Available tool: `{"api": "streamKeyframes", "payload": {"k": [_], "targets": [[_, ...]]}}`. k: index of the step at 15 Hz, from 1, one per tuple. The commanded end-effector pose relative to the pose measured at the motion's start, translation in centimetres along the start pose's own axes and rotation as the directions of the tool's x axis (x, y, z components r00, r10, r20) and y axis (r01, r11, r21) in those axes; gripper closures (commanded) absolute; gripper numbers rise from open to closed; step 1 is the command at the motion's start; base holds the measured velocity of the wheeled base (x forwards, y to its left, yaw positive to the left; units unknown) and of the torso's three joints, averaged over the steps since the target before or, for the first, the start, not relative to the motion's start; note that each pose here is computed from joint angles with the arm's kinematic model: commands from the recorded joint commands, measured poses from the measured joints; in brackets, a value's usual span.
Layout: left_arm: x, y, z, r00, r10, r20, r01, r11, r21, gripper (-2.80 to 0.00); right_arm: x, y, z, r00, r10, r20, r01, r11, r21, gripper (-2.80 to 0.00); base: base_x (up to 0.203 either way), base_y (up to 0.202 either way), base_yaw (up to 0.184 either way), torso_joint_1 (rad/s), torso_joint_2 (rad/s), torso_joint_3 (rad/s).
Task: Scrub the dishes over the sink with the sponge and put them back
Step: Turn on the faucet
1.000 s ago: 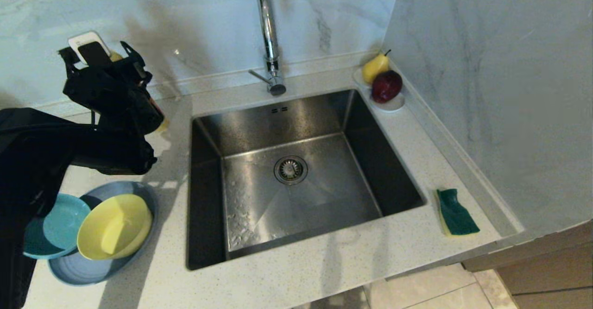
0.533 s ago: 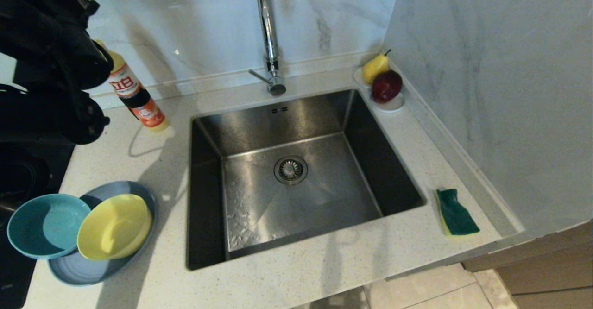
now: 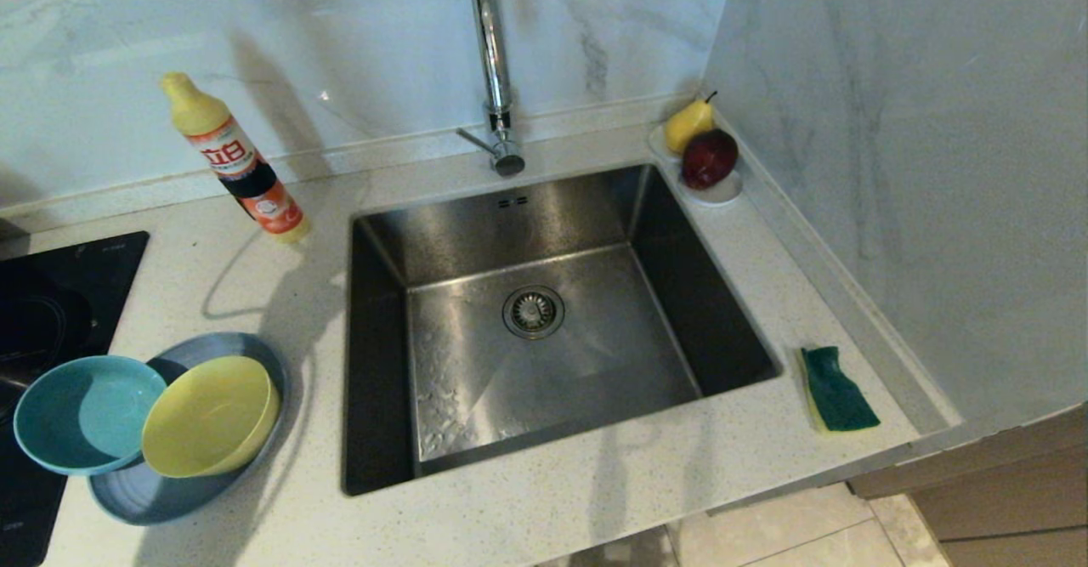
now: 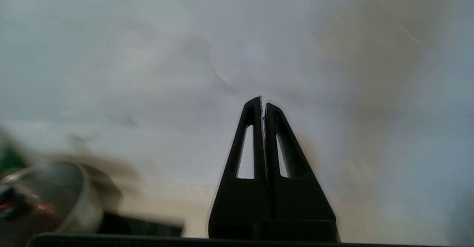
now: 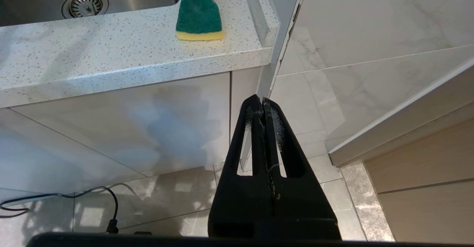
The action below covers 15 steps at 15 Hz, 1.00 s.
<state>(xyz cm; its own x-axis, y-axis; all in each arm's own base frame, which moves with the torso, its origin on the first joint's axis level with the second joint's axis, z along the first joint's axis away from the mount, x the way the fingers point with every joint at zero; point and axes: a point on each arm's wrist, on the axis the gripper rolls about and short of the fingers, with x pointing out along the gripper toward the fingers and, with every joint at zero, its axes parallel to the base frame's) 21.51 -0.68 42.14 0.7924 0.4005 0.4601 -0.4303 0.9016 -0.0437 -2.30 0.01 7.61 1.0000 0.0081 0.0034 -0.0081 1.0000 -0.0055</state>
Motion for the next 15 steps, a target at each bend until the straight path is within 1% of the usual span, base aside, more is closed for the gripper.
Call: {"api": "streamKeyframes", "payload": {"k": [1, 2, 3, 4, 5, 6, 7, 8, 9, 10, 11, 12, 13, 15], "targets": [[-7.1, 4.1, 3.4, 0.969, -0.219, -0.113, 0.221, 0.975, 0.004, 0.00, 0.0, 0.0, 0.0, 1.000, 0.001, 0.001, -0.001, 1.000, -0.001, 0.00, 0.000, 0.000, 0.000, 0.000, 0.00, 0.000], [-9.7, 5.3, 3.4, 0.935, -0.313, -0.165, 0.315, 0.949, -0.018, 0.00, 0.0, 0.0, 0.0, 1.000, 0.001, 0.001, -0.001, 1.000, -0.001, 0.00, 0.000, 0.000, 0.000, 0.000, 0.00, 0.000], [-12.3, 6.3, 2.8, 0.894, -0.388, -0.225, 0.387, 0.921, -0.048, 0.00, 0.0, 0.0, 0.0, 1.000, 0.001, 0.000, -0.001, 1.000, -0.001, 0.00, 0.000, 0.000, 0.000, 0.000, 0.00, 0.000], [-14.6, 7.1, 1.4, 0.846, -0.441, -0.299, 0.436, 0.896, -0.087, 0.00, 0.0, 0.0, 0.0, 1.000, 0.001, 0.001, -0.001, 1.000, -0.001, 0.00, 0.000, 0.000, 0.000, 0.000, 0.00, 0.000], [-16.6, 7.7, -0.2, 0.795, -0.481, -0.370, 0.465, 0.875, -0.137, 0.00, 0.0, 0.0, 0.0, 1.000, 0.001, 0.001, -0.001, 1.000, -0.001, 0.00, 0.000, 0.000, 0.000, 0.000, 0.00, 0.000], [-18.0, 7.9, -2.1, 0.730, -0.527, -0.435, 0.486, 0.848, -0.212, 0.00, 0.0, 0.0, 0.0, 1.000, 0.001, 0.000, -0.001, 1.000, -0.001, 0.00, 0.000, 0.000, 0.000, 0.000, 0.00, 0.000], [-18.9, 7.8, -3.9, 0.656, -0.578, -0.485, 0.487, 0.816, -0.312, 0.00, 0.0, 0.0, 0.0, 1.000, 0.001, 0.001, -0.001, 1.000, -0.001, 0.00, 0.000, 0.000, 0.000, 0.000, 0.00, 0.000], [-19.4, 7.6, -5.2, 0.584, -0.628, -0.514, 0.463, 0.778, -0.424, 0.00, 0.0, 0.0, 0.0, 1.000, 0.001, 0.001, -0.001, 1.000, -0.001, 0.00, 0.000, 0.000, 0.000, 0.000, 0.00, 0.000], [-19.3, 7.1, -6.2, 0.519, -0.669, -0.532, 0.441, 0.743, -0.504, 0.00, 0.0, 0.0, 0.0, 1.000, 0.001, 0.001, -0.001, 1.000, -0.001, 0.00, 0.000, 0.000, 0.000, 0.000, 0.00, 0.000], [-18.7, 6.5, -7.0, 0.463, -0.698, -0.547, 0.425, 0.716, -0.554, 0.00, 0.0, 0.0, 0.0, 1.000, 0.001, 0.001, -0.001, 1.000, -0.001, 0.00, 0.000, 0.000, 0.000, 0.000, 0.00, 0.000], [-18.0, 5.8, -7.6, 0.419, -0.724, -0.548, 0.424, 0.689, -0.587, 0.00, 0.0, 0.0, 0.0, 1.000, 0.001, 0.001, -0.001, 1.000, -0.001, 0.00, 0.000, 0.000, 0.000, 0.000, 0.00, 0.000], [-17.0, 5.0, -8.3, 0.379, -0.754, -0.536, 0.433, 0.657, -0.618, 0.00, 0.0, 0.0, 0.0, 1.000, 0.001, 0.000, -0.001, 1.000, -0.001, 0.00, 0.000, 0.000, 0.000, 0.000, 0.00, 0.000], [-15.8, 4.1, -8.9, 0.348, -0.783, -0.516, 0.446, 0.622, -0.644, 0.00, 0.0, 0.0, 0.0, 1.000, 0.001, 0.001, -0.001, 1.000, -0.001, 0.00, 0.000, 0.000, 0.000, 0.000, 0.00, 0.000], [-13.1, 2.1, -10.3, 0.303, -0.826, -0.476, 0.469, 0.564, -0.680, 0.00, 0.0, 0.0, 0.0, 1.000, 0.001, 0.001, -0.001, 1.000, -0.001, 0.00, 0.000, 0.000, 0.000, 0.000, 0.00, 0.000]]}}
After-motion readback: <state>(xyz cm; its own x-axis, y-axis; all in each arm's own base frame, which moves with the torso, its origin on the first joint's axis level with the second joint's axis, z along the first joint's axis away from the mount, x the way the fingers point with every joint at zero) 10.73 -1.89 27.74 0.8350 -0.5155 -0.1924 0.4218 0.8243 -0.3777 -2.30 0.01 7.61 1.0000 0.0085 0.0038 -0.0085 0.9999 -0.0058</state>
